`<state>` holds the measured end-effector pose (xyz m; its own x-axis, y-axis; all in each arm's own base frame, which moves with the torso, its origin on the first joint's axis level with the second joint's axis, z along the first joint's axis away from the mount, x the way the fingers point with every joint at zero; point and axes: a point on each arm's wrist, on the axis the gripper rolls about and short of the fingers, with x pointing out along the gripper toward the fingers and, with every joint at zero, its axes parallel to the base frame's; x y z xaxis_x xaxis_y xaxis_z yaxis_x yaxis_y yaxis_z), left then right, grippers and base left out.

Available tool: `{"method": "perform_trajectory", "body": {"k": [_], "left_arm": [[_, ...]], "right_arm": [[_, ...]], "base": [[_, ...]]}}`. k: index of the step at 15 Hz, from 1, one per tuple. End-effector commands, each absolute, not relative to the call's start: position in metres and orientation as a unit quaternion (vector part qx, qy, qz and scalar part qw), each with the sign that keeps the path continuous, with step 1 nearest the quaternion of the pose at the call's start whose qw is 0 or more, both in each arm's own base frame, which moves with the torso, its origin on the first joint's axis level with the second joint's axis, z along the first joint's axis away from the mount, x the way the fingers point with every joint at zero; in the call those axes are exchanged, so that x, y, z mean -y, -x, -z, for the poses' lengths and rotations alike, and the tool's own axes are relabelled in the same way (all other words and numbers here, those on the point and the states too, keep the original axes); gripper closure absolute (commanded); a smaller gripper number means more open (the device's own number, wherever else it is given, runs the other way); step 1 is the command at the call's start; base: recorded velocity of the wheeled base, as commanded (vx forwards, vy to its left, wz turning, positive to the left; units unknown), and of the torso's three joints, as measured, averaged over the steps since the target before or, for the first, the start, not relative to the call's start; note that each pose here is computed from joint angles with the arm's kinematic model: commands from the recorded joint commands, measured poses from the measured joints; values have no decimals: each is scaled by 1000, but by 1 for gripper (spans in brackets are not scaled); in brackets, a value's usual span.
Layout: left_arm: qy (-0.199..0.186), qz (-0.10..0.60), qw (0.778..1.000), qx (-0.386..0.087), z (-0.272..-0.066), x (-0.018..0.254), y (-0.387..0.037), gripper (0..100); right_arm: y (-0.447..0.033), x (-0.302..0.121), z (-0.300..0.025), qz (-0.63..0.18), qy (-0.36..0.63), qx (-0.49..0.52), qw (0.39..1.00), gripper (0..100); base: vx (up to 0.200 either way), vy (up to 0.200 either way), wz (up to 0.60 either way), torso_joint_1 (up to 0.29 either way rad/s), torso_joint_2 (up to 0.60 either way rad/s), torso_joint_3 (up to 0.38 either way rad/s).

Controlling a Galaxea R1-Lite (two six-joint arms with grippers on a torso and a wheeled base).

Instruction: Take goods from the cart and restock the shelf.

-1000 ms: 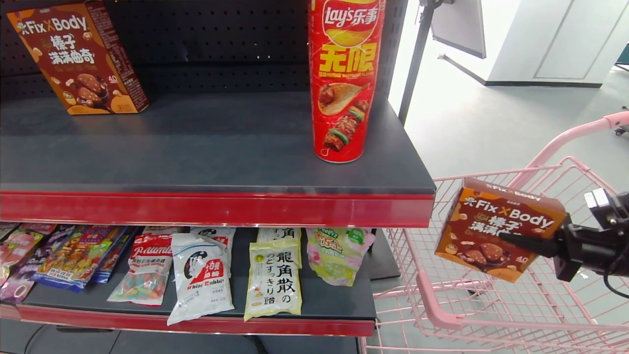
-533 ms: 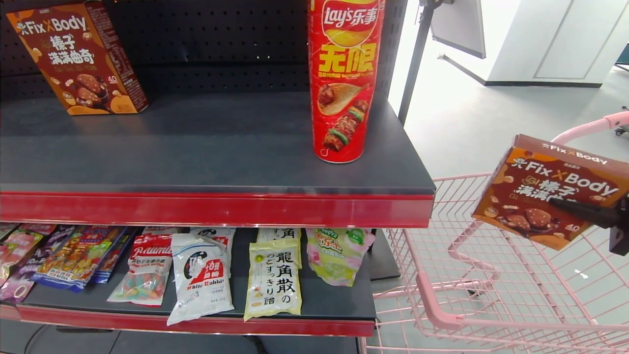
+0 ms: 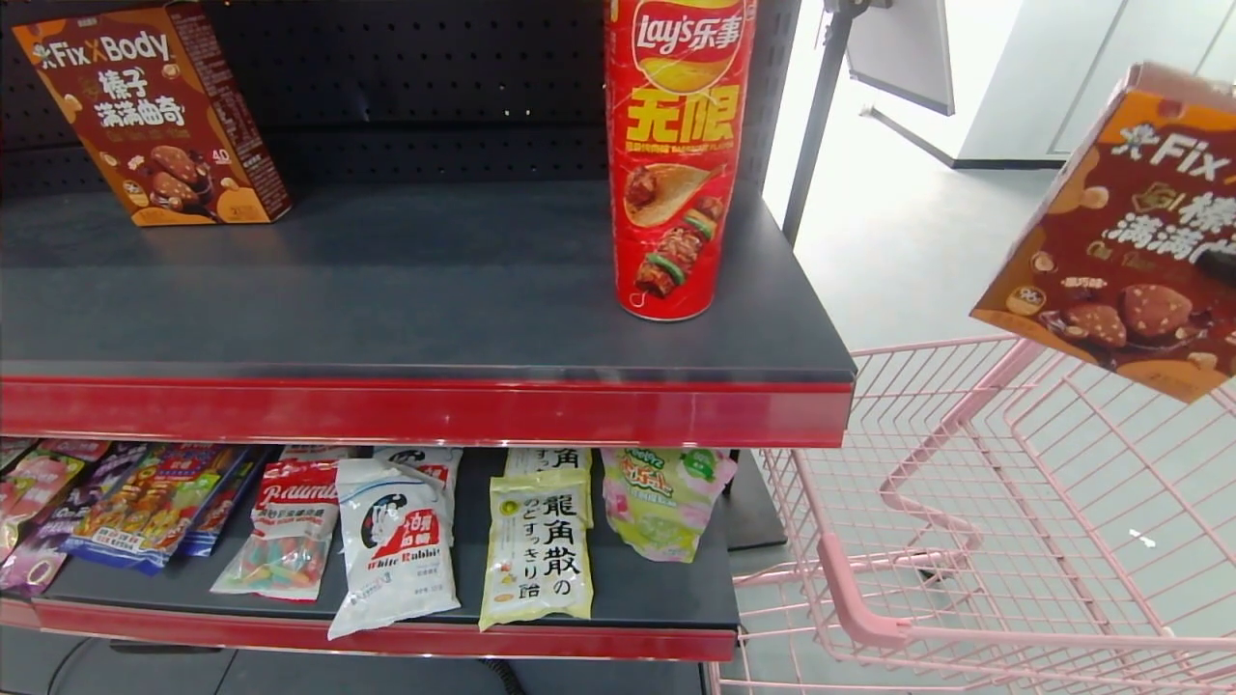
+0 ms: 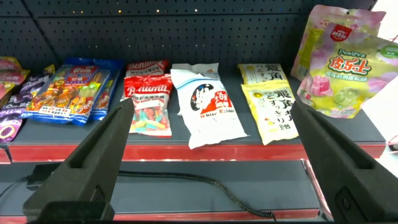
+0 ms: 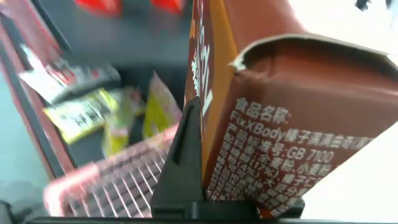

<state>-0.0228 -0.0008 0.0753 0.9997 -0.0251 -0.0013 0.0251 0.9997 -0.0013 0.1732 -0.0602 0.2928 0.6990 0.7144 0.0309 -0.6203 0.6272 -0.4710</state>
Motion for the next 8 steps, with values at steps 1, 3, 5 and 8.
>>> {"method": "perform_trajectory", "body": {"k": [1,3,5,8], "left_arm": [[1,12,1000,-1,-75,1,23,0],[1,12,1000,-1,-75,1,23,0],[1,12,1000,-1,-75,1,23,0],[1,12,1000,-1,-75,1,23,0]], "right_arm": [[-146,35,-321,-392,235,150,877,100],[-135,26,-335,-405,226,163,871,100],[-126,22,-339,-413,201,158,874,100],[-108,6,-333,-462,114,127,870,100]], "base": [[0,0,0,0,0,0],[0,0,0,0,0,0],[0,0,0,0,0,0],[0,0,0,0,0,0]]}}
